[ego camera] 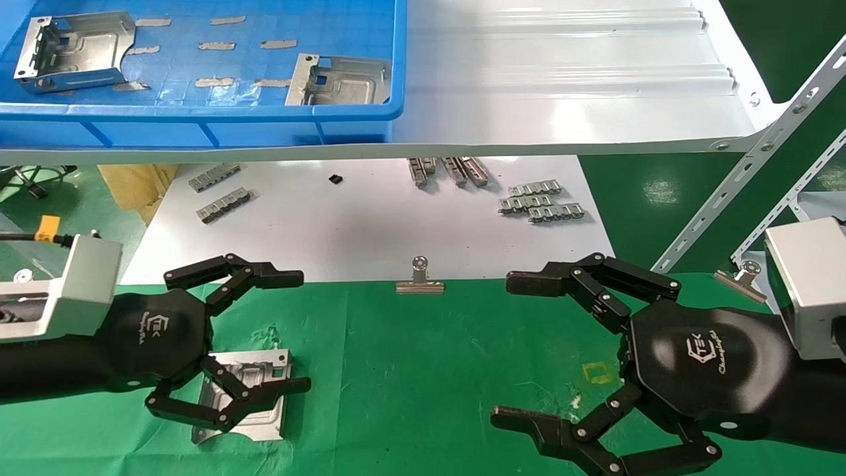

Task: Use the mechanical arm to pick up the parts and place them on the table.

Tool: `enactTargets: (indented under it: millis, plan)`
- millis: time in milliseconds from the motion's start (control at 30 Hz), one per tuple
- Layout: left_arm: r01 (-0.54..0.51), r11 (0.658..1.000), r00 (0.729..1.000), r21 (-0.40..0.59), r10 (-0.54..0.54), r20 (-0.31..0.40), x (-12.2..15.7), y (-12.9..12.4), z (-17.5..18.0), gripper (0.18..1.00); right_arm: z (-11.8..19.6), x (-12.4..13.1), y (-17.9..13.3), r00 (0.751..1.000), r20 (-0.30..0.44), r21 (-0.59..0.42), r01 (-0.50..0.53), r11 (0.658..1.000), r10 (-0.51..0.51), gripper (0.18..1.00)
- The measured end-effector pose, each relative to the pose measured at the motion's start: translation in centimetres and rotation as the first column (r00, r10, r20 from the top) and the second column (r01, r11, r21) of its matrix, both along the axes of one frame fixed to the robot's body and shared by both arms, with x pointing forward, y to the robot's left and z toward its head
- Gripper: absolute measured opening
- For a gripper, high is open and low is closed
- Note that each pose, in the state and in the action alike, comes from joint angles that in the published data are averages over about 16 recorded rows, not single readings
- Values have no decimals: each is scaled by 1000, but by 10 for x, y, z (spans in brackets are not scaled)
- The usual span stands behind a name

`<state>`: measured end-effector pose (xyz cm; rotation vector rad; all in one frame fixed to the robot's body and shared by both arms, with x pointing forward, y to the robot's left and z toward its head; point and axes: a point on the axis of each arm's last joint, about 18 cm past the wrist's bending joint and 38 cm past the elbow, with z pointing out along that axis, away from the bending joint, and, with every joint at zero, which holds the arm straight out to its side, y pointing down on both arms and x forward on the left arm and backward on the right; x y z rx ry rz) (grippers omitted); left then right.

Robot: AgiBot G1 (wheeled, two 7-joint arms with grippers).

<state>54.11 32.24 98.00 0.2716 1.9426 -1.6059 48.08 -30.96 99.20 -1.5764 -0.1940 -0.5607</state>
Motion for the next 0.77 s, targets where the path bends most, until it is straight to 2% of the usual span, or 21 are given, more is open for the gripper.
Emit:
enactTargets:
  millis: [533, 767]
  plan:
    - [71, 994, 996, -79, -75, -49, -42, -16, 9, 1001, 0, 0, 0, 1000, 0, 0, 0, 1000, 0, 1001]
    - [84, 992, 994, -91, -90, -58, -52, -19, 10, 1001, 0, 0, 0, 1000, 0, 0, 0, 1000, 0, 1001]
